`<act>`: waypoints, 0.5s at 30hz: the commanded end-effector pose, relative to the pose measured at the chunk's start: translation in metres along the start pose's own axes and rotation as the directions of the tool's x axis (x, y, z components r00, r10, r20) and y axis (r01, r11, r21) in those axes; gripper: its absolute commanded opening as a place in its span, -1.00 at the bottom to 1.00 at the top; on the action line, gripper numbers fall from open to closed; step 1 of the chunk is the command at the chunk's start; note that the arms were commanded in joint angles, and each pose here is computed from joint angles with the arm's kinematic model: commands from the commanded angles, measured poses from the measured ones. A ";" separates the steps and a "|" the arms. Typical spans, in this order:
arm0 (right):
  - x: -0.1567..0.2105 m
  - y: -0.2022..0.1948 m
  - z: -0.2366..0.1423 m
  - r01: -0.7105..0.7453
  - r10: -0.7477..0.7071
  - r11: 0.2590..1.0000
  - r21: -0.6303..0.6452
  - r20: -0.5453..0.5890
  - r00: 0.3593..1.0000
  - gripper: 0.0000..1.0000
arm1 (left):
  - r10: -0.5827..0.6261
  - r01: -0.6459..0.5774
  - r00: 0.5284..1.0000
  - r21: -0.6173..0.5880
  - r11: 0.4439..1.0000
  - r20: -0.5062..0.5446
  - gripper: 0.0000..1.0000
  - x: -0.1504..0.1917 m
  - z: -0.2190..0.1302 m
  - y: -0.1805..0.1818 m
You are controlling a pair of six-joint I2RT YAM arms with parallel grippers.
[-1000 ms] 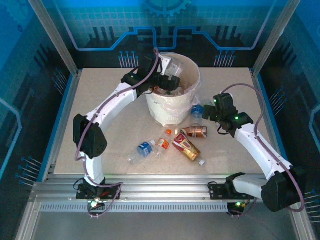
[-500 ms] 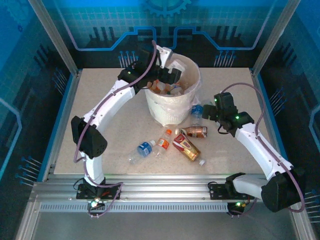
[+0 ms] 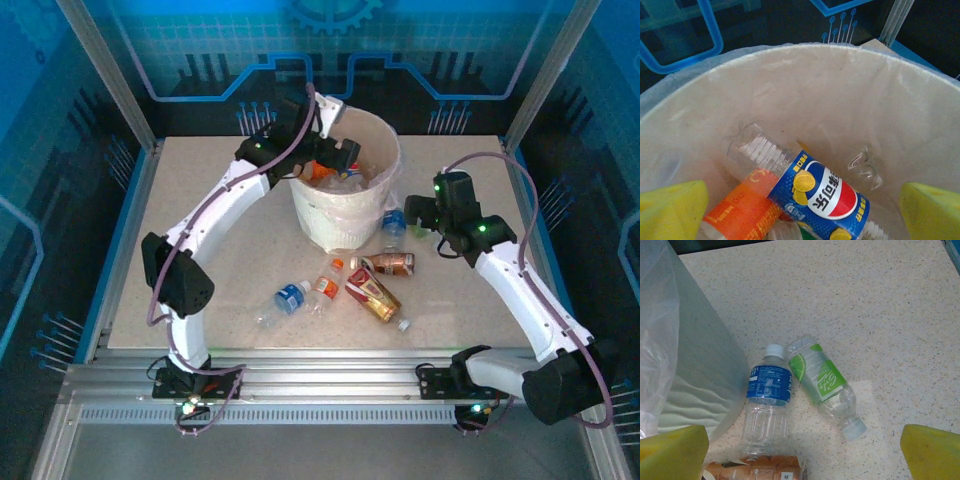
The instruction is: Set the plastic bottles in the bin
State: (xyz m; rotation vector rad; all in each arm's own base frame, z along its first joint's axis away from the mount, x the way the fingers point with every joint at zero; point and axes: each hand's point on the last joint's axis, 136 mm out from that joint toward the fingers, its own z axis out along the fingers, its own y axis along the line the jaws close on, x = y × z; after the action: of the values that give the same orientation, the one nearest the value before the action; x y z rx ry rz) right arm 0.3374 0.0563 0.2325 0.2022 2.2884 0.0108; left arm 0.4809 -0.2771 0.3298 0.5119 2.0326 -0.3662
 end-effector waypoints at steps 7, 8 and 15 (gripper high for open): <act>-0.004 -0.004 -0.014 -0.015 0.016 1.000 -0.010 0.004 1.000 0.99 | -0.095 0.101 0.987 -0.041 0.994 0.132 0.98 -0.007 -0.107 0.004; -0.003 -0.004 -0.015 -0.015 0.015 1.000 -0.010 0.000 1.000 0.99 | -0.097 0.102 0.987 -0.034 0.994 0.125 0.98 0.001 -0.115 0.003; 0.001 -0.007 -0.021 -0.008 0.008 1.000 -0.004 -0.017 1.000 0.99 | -0.071 0.071 0.997 0.016 0.997 -0.018 0.98 0.106 -0.165 -0.006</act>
State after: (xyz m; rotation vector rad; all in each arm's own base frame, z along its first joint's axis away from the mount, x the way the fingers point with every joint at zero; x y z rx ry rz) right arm 0.3251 0.0537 0.2300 0.1958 2.3242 0.0035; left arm 0.3335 -0.1895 0.3524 0.4083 1.9758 -0.4063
